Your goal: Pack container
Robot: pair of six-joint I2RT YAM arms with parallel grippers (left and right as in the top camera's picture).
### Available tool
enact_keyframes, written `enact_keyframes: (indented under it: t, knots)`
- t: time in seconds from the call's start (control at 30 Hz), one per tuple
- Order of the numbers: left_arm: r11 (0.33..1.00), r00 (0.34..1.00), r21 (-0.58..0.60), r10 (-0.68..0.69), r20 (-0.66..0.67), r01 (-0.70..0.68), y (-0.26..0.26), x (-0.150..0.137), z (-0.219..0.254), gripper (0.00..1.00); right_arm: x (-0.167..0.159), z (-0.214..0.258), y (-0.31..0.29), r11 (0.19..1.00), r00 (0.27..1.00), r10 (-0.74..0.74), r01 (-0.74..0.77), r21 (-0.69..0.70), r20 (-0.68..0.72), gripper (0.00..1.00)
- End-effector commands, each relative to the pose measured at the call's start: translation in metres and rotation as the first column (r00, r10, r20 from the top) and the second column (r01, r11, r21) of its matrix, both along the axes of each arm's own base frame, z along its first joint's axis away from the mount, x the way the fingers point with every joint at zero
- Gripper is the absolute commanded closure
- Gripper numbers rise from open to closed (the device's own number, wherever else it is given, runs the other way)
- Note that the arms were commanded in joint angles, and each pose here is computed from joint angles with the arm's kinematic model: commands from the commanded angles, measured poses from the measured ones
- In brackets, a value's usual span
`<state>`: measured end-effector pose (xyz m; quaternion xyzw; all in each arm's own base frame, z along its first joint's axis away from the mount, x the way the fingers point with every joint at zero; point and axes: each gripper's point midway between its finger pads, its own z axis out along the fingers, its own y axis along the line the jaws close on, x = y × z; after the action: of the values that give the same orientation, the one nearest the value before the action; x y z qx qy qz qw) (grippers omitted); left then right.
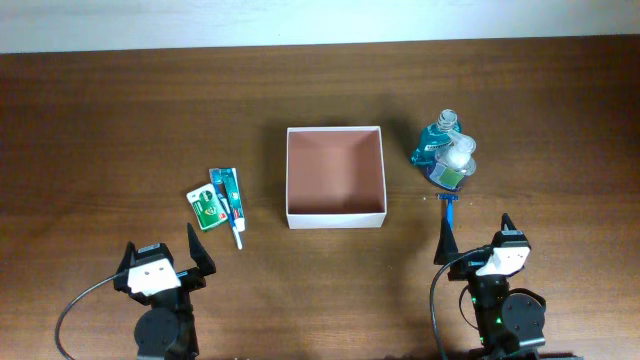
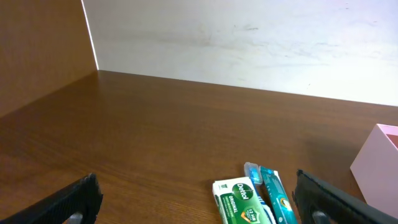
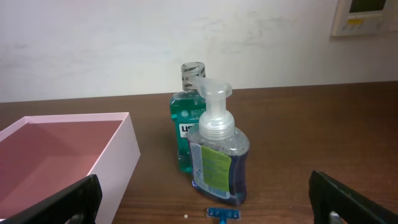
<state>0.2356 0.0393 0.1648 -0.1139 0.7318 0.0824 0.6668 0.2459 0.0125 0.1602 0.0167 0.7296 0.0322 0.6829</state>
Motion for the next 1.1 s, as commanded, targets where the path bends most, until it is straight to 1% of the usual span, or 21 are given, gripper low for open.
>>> enact_keyframes:
  t: [0.0, 1.03, 1.07]
  knots:
    - [1.000, 1.000, 0.017, -0.008, -0.006, 0.008, -0.0007, 0.0005, -0.0039, 0.00, -0.0002, -0.0030, -0.0016, 1.000, 1.000, -0.006, 0.006, -0.001, -0.007, 0.01]
    - [1.000, 1.000, 0.017, -0.008, -0.006, 0.008, -0.0007, 0.0005, -0.0037, 0.01, -0.0002, -0.0029, -0.0017, 1.000, 1.000, -0.006, 0.006, -0.002, -0.007, 0.01]
    - [1.000, 1.000, 0.017, -0.008, -0.006, 0.008, -0.0007, 0.0005, -0.0037, 0.01, -0.0001, -0.0027, -0.0069, 0.999, 0.999, -0.035, 0.035, -0.027, -0.005, 0.01]
